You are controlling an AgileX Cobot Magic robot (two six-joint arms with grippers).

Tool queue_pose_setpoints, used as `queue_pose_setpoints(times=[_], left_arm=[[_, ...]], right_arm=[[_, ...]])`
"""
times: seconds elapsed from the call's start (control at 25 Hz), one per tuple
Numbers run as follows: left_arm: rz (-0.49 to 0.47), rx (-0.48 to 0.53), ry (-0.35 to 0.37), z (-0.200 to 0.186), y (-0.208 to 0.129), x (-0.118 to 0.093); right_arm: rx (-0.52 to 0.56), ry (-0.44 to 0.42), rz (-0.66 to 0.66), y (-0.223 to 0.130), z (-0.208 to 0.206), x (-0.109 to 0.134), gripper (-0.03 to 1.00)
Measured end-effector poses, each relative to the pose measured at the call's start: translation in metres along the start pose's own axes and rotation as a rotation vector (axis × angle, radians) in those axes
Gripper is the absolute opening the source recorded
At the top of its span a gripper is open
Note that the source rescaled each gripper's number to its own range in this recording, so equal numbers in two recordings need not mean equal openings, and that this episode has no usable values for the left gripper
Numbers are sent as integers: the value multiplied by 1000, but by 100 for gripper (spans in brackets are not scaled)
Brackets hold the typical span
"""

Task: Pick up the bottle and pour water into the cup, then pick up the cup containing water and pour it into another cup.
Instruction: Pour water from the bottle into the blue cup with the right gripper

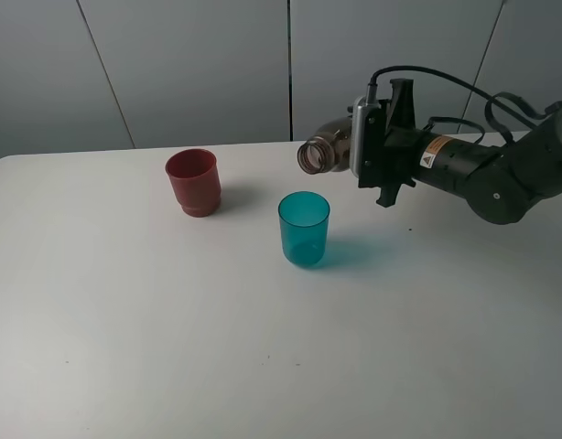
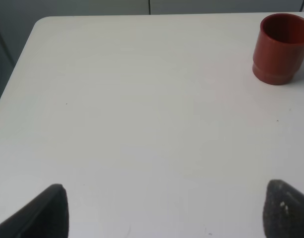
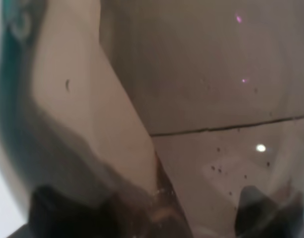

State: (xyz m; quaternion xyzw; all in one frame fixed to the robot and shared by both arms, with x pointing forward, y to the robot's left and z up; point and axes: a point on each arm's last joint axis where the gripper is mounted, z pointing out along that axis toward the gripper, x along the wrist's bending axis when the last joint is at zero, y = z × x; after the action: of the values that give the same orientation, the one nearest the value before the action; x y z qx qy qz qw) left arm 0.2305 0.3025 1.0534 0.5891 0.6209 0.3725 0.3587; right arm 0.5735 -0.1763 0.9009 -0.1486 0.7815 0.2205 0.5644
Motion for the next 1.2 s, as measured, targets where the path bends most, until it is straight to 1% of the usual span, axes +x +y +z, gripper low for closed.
queue_pose_setpoints(times=[0.28,0.56,0.76,1.04,1.2], left_arm=[[0,0,0,0,0,0],[0,0,0,0,0,0],[0,0,0,0,0,0],[0,0,0,0,0,0],[0,0,0,0,0,0]], right_arm=[[26,-9,6,-1,0,-1,5],[31,-10,-40,-2,0,-1,5],[34,-10,-117,-2,0,-1,5],[51,-16,-124,-3,0,-2,5],[45,-41,-154,-3,0,-4,5]])
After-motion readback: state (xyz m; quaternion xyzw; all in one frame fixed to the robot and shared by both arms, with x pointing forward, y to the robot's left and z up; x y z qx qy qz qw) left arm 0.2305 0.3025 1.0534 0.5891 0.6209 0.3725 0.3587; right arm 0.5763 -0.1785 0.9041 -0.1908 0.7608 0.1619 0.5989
